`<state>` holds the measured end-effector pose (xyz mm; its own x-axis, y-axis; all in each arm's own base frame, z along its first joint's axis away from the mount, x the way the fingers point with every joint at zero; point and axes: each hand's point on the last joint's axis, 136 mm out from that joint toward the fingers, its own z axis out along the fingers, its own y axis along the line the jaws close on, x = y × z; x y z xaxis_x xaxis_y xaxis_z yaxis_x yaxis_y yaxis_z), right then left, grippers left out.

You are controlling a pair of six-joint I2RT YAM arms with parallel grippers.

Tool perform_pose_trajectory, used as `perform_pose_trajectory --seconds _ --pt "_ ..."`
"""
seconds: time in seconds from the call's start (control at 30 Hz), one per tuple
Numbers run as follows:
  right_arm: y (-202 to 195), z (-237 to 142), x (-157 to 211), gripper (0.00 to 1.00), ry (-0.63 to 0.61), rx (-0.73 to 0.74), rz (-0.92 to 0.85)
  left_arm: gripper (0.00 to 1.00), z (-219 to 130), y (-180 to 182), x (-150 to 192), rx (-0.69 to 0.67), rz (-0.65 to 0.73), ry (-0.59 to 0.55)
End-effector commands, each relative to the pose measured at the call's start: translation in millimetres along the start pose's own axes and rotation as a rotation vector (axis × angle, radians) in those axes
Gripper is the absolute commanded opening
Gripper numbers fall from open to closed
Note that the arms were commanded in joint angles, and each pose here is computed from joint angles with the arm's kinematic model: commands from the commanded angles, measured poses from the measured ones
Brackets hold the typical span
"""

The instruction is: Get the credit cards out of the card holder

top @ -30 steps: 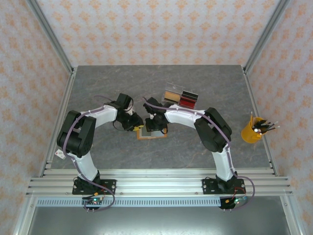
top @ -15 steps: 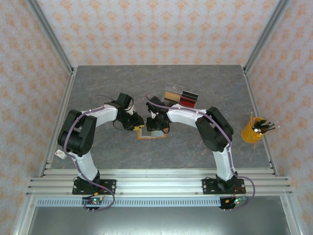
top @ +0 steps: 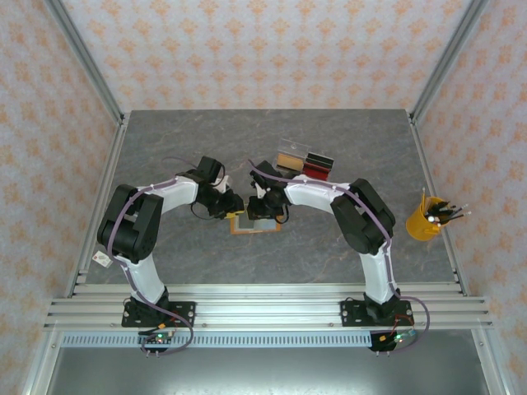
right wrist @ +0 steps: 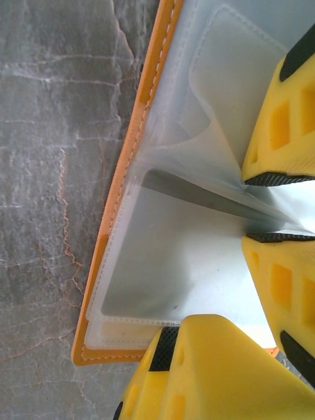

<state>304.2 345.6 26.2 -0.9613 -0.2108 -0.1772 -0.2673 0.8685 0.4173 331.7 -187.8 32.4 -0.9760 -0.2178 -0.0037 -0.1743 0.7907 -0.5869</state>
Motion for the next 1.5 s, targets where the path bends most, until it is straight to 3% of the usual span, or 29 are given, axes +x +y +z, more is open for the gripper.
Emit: perform_pose_trajectory --seconds 0.0,0.6,1.07,1.47 --pt "-27 18 26 0.26 0.079 0.078 0.045 0.30 -1 13 -4 -0.081 0.044 -0.048" --pt "-58 31 36 0.19 0.113 0.219 0.061 0.30 9 27 3 -0.144 0.044 -0.004" --pt "-62 39 41 0.16 0.127 0.215 0.060 0.30 25 17 11 -0.115 0.068 0.052" --pt "-38 23 26 0.16 0.076 0.127 0.038 0.08 16 10 1 -0.119 0.098 0.006"
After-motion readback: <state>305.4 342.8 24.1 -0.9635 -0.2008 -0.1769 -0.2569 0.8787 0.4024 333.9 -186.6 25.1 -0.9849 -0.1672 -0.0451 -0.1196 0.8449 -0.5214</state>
